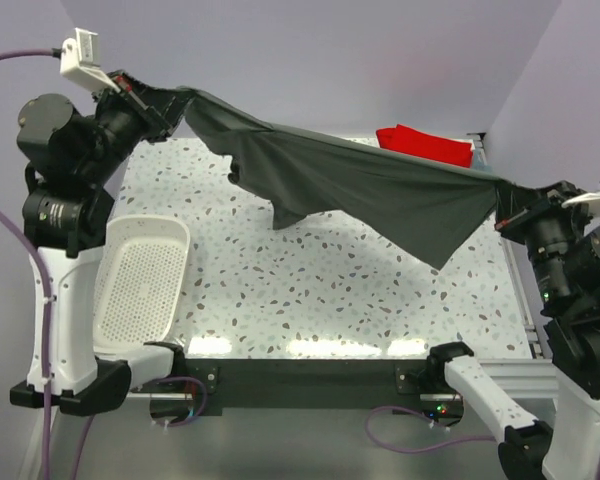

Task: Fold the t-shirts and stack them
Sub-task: Flatten the tshirt out

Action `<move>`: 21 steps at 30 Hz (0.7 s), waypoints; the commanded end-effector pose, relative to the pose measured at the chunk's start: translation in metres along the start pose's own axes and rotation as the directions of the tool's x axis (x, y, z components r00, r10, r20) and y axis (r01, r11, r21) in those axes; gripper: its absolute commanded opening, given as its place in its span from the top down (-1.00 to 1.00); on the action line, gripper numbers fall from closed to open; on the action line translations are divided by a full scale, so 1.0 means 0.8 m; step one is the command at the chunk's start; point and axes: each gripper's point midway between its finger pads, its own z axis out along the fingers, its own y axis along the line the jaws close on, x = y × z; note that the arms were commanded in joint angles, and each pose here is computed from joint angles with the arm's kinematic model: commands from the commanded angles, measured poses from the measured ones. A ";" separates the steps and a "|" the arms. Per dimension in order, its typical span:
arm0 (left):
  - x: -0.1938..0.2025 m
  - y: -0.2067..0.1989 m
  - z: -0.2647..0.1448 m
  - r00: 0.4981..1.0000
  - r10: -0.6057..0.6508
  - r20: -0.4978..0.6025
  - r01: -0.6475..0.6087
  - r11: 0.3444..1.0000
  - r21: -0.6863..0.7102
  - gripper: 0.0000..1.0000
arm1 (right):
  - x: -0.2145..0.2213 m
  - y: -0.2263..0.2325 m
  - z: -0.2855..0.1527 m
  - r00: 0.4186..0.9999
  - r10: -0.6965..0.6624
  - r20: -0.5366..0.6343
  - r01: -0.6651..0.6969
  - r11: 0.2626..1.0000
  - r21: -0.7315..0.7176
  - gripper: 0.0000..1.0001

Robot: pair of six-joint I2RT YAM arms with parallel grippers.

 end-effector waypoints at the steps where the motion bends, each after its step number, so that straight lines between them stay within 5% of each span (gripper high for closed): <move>1: -0.036 -0.013 -0.046 0.991 0.078 0.106 -0.074 0.996 -0.045 1.00 | -0.025 -0.010 -0.017 0.996 -0.014 0.084 0.011 0.999 0.032 1.00; 11: -0.079 -0.018 -0.111 0.960 0.206 0.191 -0.170 0.967 -0.192 1.00 | -0.066 -0.033 -0.053 0.977 -0.049 0.208 0.026 0.993 0.112 1.00; 14: -0.074 -0.025 -0.093 0.962 0.205 0.183 -0.183 0.975 -0.126 1.00 | -0.068 -0.043 -0.047 0.975 -0.098 0.197 0.064 0.983 0.175 1.00; 21: 0.042 0.032 0.031 0.991 0.069 -0.112 -0.068 0.998 0.016 1.00 | 0.027 -0.071 0.047 0.981 -0.193 -0.022 0.192 0.943 0.271 1.00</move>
